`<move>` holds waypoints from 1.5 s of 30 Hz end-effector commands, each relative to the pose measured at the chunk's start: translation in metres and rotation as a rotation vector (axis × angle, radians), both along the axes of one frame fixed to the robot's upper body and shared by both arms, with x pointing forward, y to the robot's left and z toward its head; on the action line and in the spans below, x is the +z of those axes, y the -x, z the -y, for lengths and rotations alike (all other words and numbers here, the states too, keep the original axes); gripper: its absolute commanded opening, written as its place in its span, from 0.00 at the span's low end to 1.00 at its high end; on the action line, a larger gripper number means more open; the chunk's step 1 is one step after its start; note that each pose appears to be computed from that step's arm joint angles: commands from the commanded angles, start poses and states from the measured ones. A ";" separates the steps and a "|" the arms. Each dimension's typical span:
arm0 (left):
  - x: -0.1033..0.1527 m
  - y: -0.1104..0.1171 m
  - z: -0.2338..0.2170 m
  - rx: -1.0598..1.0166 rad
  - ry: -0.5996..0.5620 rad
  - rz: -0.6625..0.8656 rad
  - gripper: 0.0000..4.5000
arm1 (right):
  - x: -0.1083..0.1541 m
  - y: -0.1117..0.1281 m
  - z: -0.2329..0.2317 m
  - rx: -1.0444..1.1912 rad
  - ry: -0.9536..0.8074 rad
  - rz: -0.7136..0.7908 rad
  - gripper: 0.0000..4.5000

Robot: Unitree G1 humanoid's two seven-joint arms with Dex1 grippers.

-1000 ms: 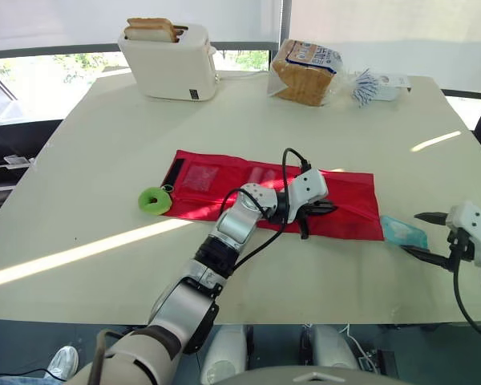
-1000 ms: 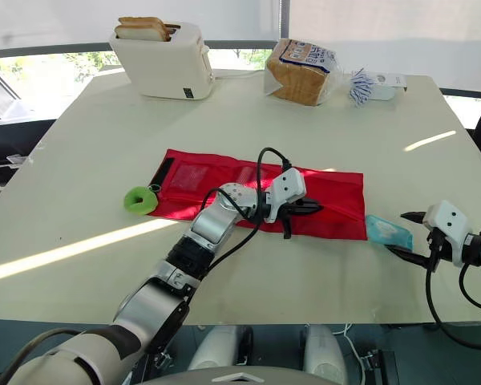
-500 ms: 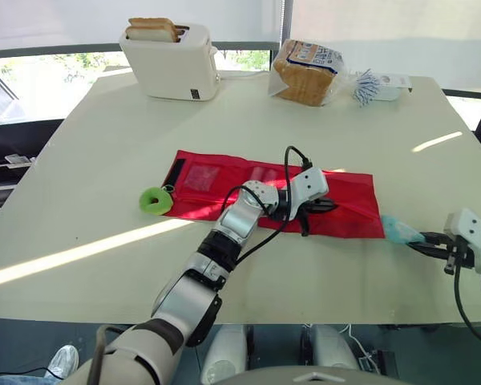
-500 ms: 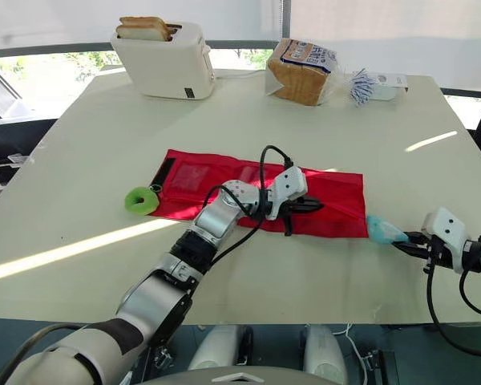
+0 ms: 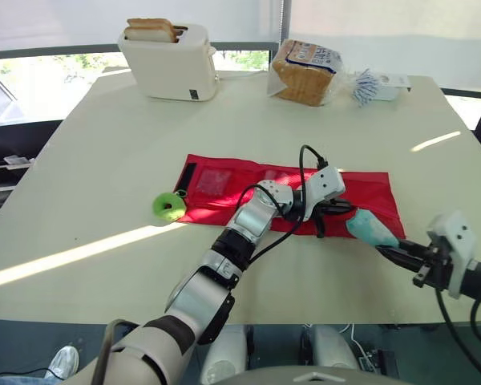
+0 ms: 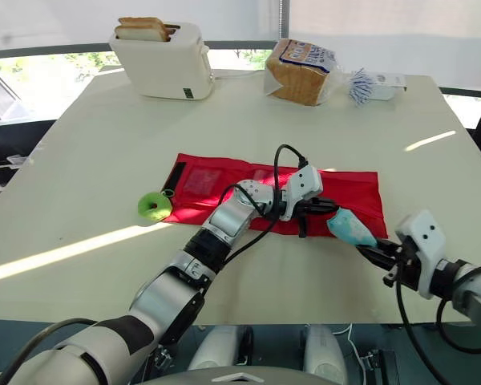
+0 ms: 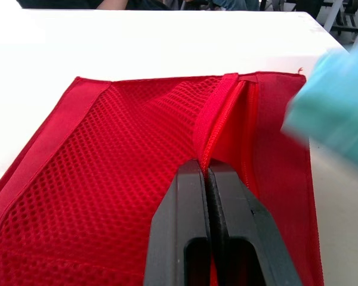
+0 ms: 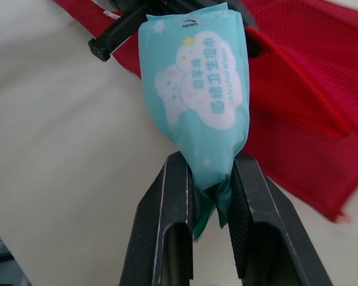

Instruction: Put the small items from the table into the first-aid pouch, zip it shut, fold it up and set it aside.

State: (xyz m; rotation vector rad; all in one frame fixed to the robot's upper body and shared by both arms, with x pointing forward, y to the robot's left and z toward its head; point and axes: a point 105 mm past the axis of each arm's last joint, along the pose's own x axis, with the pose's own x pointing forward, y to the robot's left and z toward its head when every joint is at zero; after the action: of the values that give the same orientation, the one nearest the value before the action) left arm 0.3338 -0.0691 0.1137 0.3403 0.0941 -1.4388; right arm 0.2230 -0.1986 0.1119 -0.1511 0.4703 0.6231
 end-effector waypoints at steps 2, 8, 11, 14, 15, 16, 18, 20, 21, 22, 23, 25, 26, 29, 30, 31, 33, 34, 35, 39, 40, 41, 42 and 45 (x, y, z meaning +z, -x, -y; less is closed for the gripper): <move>0.013 0.003 0.010 -0.026 0.037 0.035 0.00 | -0.012 -0.006 0.010 -0.128 0.075 -0.048 0.05; 0.009 0.010 0.011 -0.049 0.030 0.036 0.00 | -0.009 -0.030 0.017 -0.266 0.049 -0.016 0.05; 0.005 0.015 0.013 -0.067 0.021 0.040 0.00 | -0.005 -0.045 0.008 -0.308 -0.016 0.012 0.05; 0.003 0.018 0.016 -0.077 0.019 0.041 0.00 | -0.003 -0.057 -0.006 -0.330 -0.061 0.040 0.05; 0.002 0.019 0.016 -0.078 0.019 0.040 0.00 | -0.001 -0.062 -0.010 -0.348 -0.085 0.055 0.05; 0.001 0.019 0.017 -0.078 0.018 0.040 0.00 | 0.002 -0.066 -0.014 -0.359 -0.109 0.066 0.05; 0.000 0.020 0.018 -0.082 0.010 0.048 0.00 | 0.005 -0.074 -0.024 -0.387 -0.162 0.082 0.05; -0.001 0.020 0.019 -0.083 0.010 0.046 0.00 | 0.005 -0.081 -0.030 -0.433 -0.198 0.095 0.05; -0.001 0.020 0.019 -0.082 0.010 0.046 0.00 | 0.005 -0.086 -0.027 -0.480 -0.203 0.112 0.05; -0.002 0.020 0.019 -0.081 0.009 0.046 0.00 | 0.005 -0.089 -0.025 -0.512 -0.204 0.124 0.05; -0.002 0.019 0.020 -0.078 0.008 0.048 0.00 | 0.005 -0.090 -0.024 -0.521 -0.196 0.132 0.05; -0.003 0.017 0.020 -0.064 0.008 0.051 0.00 | 0.003 -0.087 -0.025 -0.499 -0.178 0.132 0.05; -0.002 0.014 0.021 -0.049 0.007 0.056 0.00 | 0.002 -0.084 -0.025 -0.469 -0.158 0.131 0.27; 0.000 0.004 0.022 0.008 0.014 0.063 0.00 | -0.001 -0.069 -0.031 -0.352 -0.107 0.108 0.51; 0.001 -0.001 0.022 0.035 0.017 0.063 0.00 | -0.001 -0.064 -0.031 -0.317 -0.091 0.103 0.56; 0.001 -0.005 0.023 0.059 0.019 0.063 0.00 | -0.001 -0.060 -0.030 -0.286 -0.075 0.100 0.56; 0.001 -0.011 0.023 0.091 0.022 0.059 0.00 | 0.001 -0.053 -0.030 -0.229 -0.052 0.104 0.56; 0.001 -0.013 0.023 0.100 0.022 0.057 0.00 | 0.001 -0.050 -0.030 -0.214 -0.050 0.099 0.56; 0.001 -0.014 0.024 0.105 0.023 0.056 0.00 | 0.002 -0.047 -0.030 -0.187 -0.040 0.108 0.56; 0.000 -0.016 0.027 0.115 0.025 0.051 0.00 | 0.007 -0.034 -0.031 -0.074 -0.016 0.121 0.56; -0.001 -0.016 0.027 0.114 0.026 0.050 0.00 | 0.011 -0.030 -0.035 -0.035 -0.035 0.135 0.56; -0.001 -0.015 0.028 0.113 0.027 0.050 0.00 | 0.018 -0.025 -0.038 0.001 -0.067 0.158 0.56; -0.001 -0.015 0.029 0.111 0.029 0.049 0.00 | 0.022 -0.021 -0.036 0.004 -0.099 0.166 0.56; -0.001 -0.013 0.030 0.102 0.038 0.045 0.00 | 0.030 -0.016 -0.011 -0.067 -0.116 0.197 0.62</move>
State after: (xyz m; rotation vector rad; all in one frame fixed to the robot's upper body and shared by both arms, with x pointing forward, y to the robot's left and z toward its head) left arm 0.3464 -0.0942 0.0991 0.3438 0.1049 -1.3263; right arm 0.2393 -0.1749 0.1256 -0.0665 0.3127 0.5991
